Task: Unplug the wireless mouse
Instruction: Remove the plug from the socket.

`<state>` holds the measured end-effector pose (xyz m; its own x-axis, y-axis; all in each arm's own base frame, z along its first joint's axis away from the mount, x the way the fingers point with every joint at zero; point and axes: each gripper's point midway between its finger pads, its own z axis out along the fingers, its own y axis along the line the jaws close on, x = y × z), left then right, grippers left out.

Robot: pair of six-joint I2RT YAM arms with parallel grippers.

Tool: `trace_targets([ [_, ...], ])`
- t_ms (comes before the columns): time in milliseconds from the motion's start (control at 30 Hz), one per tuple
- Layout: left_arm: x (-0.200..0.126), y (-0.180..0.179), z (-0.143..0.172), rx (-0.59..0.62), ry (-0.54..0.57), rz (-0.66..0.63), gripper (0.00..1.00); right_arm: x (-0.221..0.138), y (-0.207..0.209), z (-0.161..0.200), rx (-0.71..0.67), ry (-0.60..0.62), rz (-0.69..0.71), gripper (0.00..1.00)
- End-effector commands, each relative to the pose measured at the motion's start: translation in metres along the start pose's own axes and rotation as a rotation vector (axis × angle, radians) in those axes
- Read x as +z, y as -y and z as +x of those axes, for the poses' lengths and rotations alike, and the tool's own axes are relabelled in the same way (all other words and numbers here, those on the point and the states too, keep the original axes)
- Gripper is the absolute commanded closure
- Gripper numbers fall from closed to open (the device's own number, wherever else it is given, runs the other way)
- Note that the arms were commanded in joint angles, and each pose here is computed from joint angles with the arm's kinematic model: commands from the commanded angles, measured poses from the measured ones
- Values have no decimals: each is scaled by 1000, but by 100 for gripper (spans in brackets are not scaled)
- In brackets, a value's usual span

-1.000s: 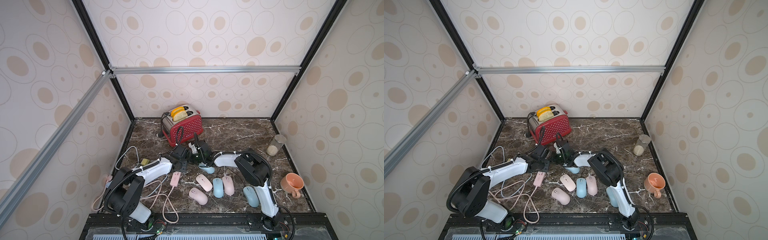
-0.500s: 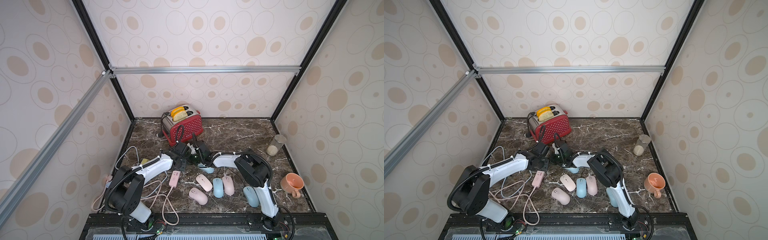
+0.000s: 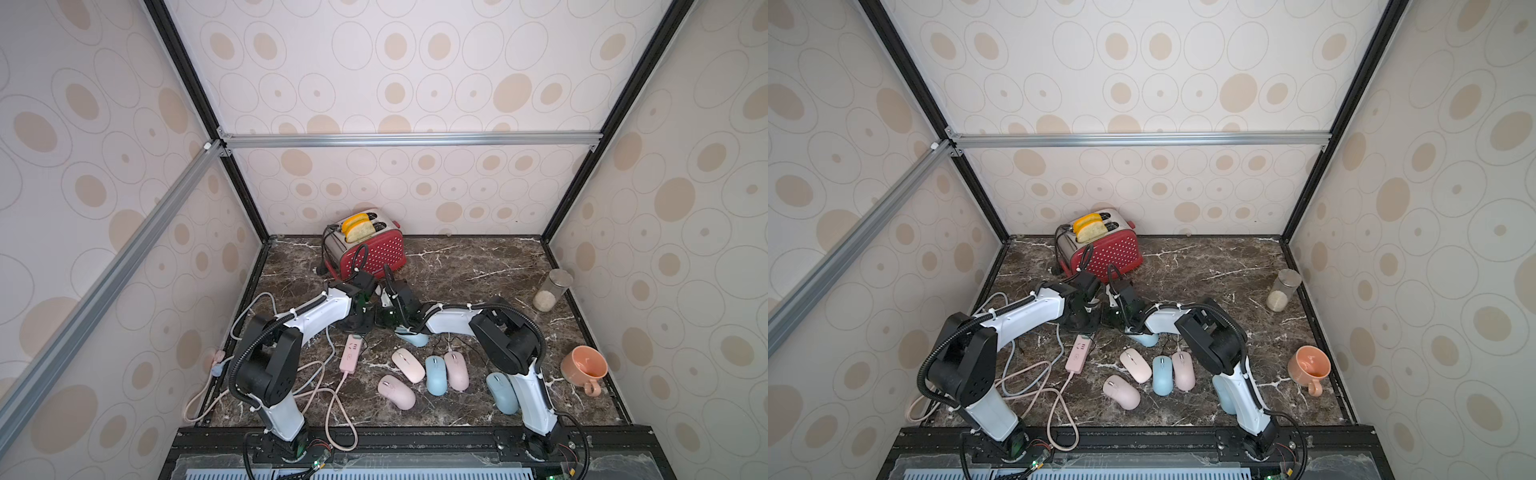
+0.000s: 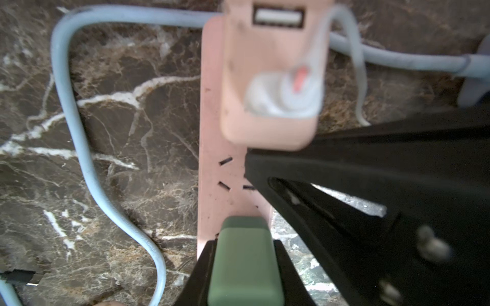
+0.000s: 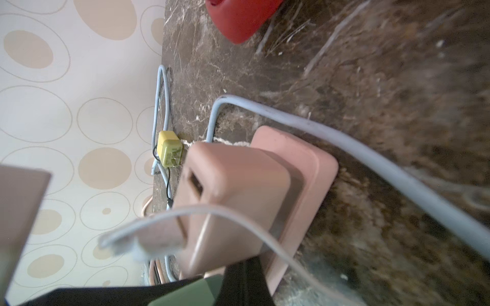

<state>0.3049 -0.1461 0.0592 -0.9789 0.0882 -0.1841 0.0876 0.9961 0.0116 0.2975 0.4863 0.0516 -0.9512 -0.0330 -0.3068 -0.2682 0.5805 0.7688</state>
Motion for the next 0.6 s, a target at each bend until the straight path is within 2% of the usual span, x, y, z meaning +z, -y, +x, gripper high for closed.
trace_targets([
  [0, -19, 10, -29, -10, 120, 33, 100, 8, 98, 64, 98, -145, 334, 100],
  [133, -38, 10, -43, -35, 299, 80, 100, 8, 101, 65, 93, -142, 354, 100],
  [400, -66, 3, -43, -17, 489, 85, 100, 11, 103, 67, 93, -139, 369, 100],
  [467, -62, 2, -36, -29, 445, 85, 100, 10, 102, 67, 83, -140, 375, 100],
  [567, -48, 0, -23, -20, 289, 32, 100, 9, 104, 68, 66, -141, 396, 100],
])
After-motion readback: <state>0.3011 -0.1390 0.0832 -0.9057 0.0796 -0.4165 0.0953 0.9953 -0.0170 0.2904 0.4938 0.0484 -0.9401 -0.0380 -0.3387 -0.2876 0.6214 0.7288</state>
